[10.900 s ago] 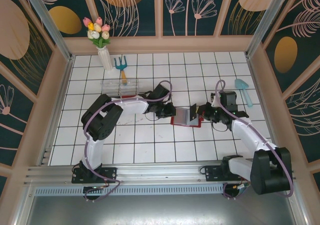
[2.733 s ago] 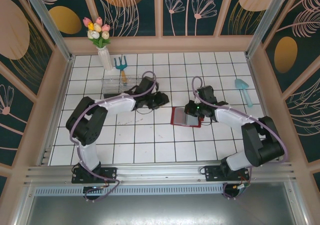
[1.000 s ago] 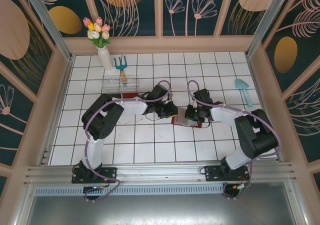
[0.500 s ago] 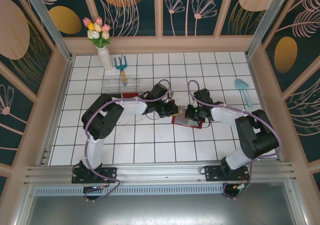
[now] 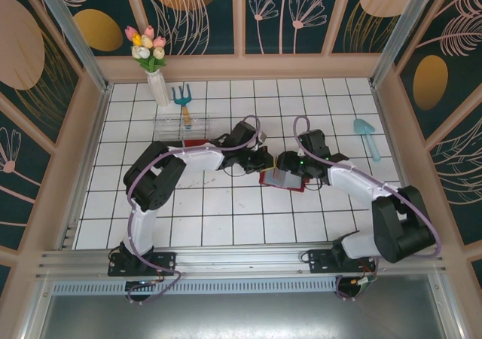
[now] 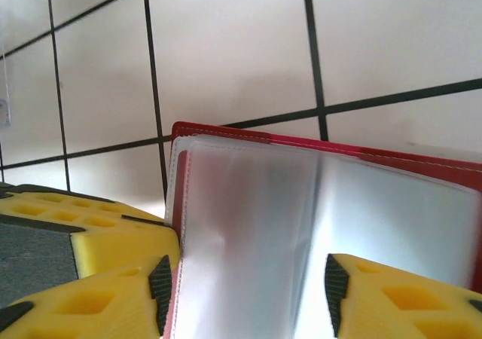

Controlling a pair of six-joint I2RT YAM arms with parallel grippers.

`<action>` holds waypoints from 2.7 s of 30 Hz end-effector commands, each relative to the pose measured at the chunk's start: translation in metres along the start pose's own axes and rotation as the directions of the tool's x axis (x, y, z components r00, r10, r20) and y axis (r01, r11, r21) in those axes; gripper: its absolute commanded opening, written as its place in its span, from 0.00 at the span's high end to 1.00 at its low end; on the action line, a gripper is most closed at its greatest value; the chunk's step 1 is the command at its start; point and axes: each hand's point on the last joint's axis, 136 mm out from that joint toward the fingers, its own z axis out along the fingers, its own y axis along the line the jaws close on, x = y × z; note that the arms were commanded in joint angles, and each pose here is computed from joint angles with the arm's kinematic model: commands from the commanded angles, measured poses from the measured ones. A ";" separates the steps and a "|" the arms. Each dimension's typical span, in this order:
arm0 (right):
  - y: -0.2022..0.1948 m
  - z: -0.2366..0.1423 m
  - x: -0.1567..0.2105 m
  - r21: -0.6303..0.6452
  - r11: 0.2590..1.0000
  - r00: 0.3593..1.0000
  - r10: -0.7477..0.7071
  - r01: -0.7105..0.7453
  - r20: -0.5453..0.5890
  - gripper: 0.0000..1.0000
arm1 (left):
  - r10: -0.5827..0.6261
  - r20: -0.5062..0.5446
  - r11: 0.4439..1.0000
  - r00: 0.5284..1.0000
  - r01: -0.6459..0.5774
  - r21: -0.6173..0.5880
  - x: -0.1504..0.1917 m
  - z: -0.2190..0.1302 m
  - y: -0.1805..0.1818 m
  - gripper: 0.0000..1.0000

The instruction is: Take the credit cards out of the card holder

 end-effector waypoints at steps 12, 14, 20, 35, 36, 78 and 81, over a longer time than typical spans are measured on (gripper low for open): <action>-0.040 -0.029 -0.009 0.067 0.987 0.985 0.141 -0.148 0.103 0.35 | 0.115 -0.023 0.990 0.993 -0.116 -0.074 0.000 0.010 -0.033 1.00; -0.040 -0.025 -0.005 0.057 0.988 0.987 0.142 -0.147 0.079 0.35 | 0.115 -0.025 0.991 0.993 -0.116 -0.073 -0.001 0.011 -0.033 1.00; -0.024 -0.016 -0.002 -0.021 0.993 0.992 0.118 -0.118 0.031 0.33 | 0.109 -0.035 0.990 0.993 -0.111 -0.082 0.003 0.013 -0.026 1.00; -0.036 0.001 0.015 0.053 0.995 0.995 0.092 -0.090 -0.040 0.34 | 0.102 -0.042 0.991 0.994 -0.105 -0.084 0.006 0.014 -0.021 1.00; -0.029 -0.002 0.017 0.010 0.997 0.996 0.081 -0.080 -0.038 0.34 | 0.099 -0.041 0.991 0.994 -0.102 -0.087 0.006 0.014 -0.020 1.00; -0.066 -0.027 0.019 0.194 0.971 0.989 0.128 -0.139 0.068 0.58 | 0.093 -0.043 0.984 0.995 -0.099 -0.150 0.012 0.012 0.000 1.00; -0.049 -0.036 0.007 0.115 0.986 0.989 0.110 -0.122 0.102 0.59 | 0.100 -0.042 0.979 0.994 -0.106 -0.172 0.013 0.011 0.006 1.00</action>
